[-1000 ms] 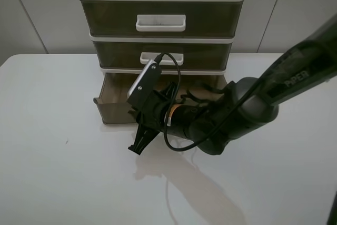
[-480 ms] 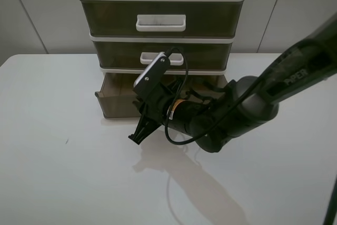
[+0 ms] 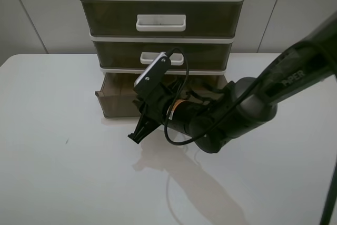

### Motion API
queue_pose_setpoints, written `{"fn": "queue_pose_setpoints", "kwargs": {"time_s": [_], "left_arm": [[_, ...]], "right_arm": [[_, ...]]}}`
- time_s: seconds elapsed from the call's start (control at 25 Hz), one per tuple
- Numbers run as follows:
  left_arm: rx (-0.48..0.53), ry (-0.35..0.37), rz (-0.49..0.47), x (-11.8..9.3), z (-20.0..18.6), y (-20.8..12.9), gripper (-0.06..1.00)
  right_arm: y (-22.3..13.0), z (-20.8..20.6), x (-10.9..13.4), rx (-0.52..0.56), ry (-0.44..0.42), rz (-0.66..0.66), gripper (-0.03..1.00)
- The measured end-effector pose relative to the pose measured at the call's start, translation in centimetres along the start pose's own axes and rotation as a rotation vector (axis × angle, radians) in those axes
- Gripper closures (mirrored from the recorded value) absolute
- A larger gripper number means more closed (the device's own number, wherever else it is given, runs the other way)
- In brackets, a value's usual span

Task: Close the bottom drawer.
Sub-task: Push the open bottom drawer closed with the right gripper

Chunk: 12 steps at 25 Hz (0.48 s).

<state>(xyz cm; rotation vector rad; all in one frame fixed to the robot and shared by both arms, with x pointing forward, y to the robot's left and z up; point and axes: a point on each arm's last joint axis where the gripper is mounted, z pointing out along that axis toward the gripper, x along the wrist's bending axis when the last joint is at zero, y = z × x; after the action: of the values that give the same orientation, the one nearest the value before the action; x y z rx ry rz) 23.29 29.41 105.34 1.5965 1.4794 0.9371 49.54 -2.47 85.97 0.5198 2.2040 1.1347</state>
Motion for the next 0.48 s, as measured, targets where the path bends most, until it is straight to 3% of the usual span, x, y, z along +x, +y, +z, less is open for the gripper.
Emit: {"fn": "queue_pose_setpoints", "kwargs": {"time_s": [0.48], "left_arm": [[0.0, 0.0, 0.0, 0.0, 0.0, 0.0, 0.23]], "right_arm": [[-0.4, 1.1, -0.3, -0.023, -0.056, 0.039, 0.96]]}}
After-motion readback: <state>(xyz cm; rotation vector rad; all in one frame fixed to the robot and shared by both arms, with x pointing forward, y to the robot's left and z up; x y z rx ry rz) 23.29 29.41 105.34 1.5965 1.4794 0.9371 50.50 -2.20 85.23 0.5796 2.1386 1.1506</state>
